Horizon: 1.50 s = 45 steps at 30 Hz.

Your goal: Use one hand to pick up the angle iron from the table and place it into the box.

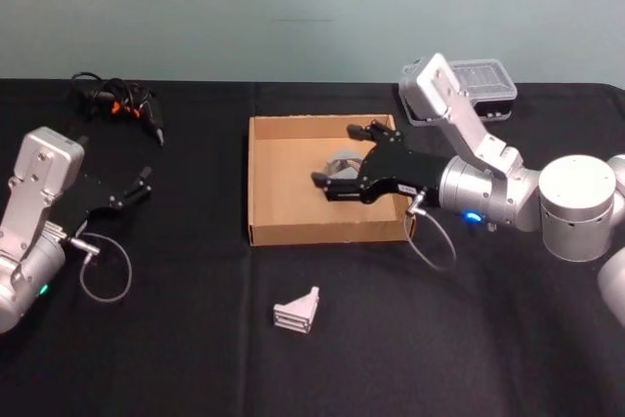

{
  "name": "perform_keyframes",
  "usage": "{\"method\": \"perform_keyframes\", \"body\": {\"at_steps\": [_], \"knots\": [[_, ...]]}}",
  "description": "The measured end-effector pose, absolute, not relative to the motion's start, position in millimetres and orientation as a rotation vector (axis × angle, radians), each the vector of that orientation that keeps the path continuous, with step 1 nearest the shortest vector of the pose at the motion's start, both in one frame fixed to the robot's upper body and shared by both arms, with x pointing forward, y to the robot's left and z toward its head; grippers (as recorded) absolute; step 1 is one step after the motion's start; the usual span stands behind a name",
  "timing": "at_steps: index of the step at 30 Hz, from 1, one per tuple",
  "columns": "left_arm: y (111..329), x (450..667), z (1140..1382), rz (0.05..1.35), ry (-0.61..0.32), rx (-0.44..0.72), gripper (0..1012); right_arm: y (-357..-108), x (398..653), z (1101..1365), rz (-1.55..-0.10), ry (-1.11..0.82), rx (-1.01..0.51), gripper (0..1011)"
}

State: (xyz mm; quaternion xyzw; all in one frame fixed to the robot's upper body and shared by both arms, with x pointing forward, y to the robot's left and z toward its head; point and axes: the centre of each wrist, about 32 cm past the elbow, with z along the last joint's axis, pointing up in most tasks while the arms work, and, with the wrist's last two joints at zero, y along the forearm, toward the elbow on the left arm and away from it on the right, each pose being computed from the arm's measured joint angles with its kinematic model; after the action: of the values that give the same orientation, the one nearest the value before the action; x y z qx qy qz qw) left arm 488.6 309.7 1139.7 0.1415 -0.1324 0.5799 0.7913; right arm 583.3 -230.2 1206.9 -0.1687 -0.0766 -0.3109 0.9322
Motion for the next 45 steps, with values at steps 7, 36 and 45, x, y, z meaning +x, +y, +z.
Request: {"method": "perform_keyframes", "body": {"at_steps": [7,36,45], "knots": [[309.7,488.6,1139.8,1.248,-0.285,0.305,1000,-215.9,557.6,1223.0,-0.583,-0.111,-0.381,1004],[309.7,488.6,1139.8,1.248,-0.285,0.304,1000,-188.8,486.2,1240.6,-0.449,0.094,-0.615,1004],[309.7,488.6,1139.8,1.248,-0.285,0.305,1000,-190.5,483.6,1238.0,-0.47,0.062,-0.672,1004]]}}
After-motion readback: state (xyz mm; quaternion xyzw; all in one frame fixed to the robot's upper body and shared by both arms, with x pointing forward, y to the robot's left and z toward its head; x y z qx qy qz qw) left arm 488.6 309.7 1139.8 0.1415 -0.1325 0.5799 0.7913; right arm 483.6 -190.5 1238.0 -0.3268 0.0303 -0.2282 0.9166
